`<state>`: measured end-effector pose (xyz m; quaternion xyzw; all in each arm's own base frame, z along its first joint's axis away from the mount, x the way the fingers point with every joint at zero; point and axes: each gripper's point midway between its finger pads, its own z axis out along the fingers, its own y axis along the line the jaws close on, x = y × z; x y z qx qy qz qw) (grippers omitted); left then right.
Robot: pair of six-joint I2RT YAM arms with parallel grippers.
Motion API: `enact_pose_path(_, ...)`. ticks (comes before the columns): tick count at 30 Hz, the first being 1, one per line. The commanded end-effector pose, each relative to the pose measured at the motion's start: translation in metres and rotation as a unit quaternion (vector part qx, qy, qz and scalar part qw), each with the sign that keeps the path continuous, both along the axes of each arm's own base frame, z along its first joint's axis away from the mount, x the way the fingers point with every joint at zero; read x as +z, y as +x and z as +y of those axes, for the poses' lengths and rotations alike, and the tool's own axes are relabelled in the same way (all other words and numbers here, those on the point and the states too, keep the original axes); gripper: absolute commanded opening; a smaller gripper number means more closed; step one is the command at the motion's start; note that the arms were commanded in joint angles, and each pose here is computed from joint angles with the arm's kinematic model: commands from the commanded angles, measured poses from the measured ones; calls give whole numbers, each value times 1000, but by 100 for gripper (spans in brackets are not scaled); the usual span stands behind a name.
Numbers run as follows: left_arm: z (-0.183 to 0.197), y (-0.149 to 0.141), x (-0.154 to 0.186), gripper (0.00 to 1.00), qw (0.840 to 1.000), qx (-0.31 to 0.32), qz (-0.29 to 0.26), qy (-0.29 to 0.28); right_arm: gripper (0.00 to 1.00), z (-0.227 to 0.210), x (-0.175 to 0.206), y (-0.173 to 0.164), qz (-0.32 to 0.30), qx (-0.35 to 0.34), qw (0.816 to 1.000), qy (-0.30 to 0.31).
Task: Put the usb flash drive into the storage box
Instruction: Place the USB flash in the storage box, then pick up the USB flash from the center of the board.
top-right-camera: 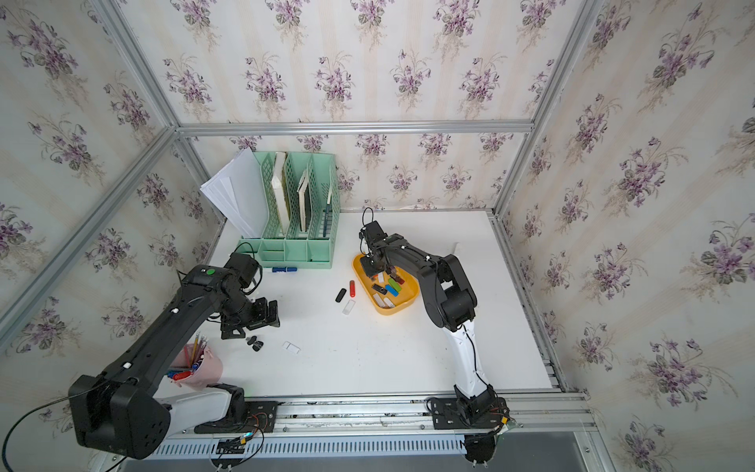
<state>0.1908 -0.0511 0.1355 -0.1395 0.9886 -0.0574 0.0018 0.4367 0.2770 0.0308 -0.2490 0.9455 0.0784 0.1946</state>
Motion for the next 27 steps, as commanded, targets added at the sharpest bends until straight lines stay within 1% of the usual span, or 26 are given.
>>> enact_pose_path(1, 3, -2, -1, 97, 1000, -2, 2, 8, 10, 0, -4, 0, 1, 2, 1000, -2)
enact_pose_path(13, 4, -4, -3, 97, 1000, -3, 4, 9, 12, -6, -13, 0, 7, -3, 1000, -19)
enact_pose_path(14, 3, -4, -3, 97, 1000, -4, 3, 8, 14, -6, -15, 0, 9, -4, 1000, -21)
enact_pose_path(16, 4, -4, -3, 97, 1000, -4, 4, 9, 29, -6, -14, -1, 9, -3, 1000, -21)
enact_pose_path(20, 4, -4, -3, 97, 1000, -4, 3, 9, 50, -8, -6, 2, -1, -7, 1000, -22)
enact_pose_path(23, 4, -4, -2, 97, 1000, -4, 2, 8, 50, -7, 3, 4, -9, -7, 1000, -18)
enact_pose_path(27, 3, -5, 0, 97, 1000, -5, -1, 7, 47, -8, 21, 3, -24, -9, 1000, -9)
